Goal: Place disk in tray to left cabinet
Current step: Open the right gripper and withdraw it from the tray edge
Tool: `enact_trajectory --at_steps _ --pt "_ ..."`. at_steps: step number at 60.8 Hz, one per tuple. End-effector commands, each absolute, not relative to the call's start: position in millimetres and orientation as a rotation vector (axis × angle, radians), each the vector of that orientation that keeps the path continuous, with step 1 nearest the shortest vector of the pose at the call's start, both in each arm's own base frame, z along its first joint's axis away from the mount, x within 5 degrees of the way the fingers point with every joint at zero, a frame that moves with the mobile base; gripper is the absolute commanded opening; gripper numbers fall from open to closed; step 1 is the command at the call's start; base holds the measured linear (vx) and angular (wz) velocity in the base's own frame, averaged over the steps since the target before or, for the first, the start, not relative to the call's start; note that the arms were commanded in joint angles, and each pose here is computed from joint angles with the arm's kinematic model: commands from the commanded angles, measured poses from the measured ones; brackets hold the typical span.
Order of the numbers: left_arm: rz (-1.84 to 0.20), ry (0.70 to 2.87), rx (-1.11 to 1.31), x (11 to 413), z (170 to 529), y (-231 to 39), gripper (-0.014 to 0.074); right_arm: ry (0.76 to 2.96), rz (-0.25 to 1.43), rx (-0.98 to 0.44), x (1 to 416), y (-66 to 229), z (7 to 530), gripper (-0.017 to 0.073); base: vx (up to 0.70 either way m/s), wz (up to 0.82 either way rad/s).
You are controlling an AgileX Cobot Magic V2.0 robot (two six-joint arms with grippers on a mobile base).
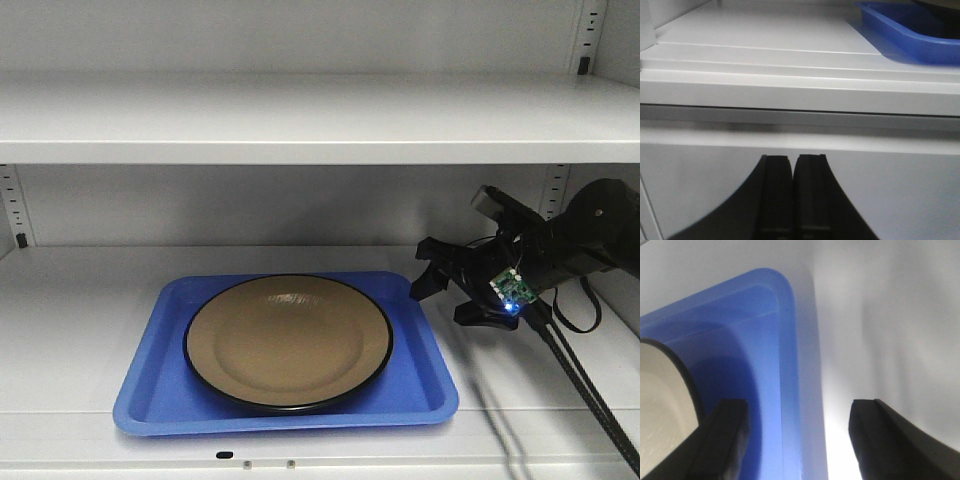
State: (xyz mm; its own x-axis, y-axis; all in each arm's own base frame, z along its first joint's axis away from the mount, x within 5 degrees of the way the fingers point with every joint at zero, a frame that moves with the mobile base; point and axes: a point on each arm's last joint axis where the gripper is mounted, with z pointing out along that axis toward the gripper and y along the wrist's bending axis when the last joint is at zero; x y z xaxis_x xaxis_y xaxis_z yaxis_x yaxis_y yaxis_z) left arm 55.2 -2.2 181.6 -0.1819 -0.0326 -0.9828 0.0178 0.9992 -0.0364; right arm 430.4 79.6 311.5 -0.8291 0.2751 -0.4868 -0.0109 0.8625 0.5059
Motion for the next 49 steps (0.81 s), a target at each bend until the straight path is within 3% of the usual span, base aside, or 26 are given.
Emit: enact_trajectory --at_steps 1,49 --pt "-0.047 1.671 -0.015 56 185 -2 -0.0008 2.329 0.699 0.184 423 77 350 0.0501 0.0 0.0" --pt "-0.046 1.671 -0.015 56 185 -2 -0.0006 2.324 0.675 0.181 410 73 357 0.0481 0.0 0.0"
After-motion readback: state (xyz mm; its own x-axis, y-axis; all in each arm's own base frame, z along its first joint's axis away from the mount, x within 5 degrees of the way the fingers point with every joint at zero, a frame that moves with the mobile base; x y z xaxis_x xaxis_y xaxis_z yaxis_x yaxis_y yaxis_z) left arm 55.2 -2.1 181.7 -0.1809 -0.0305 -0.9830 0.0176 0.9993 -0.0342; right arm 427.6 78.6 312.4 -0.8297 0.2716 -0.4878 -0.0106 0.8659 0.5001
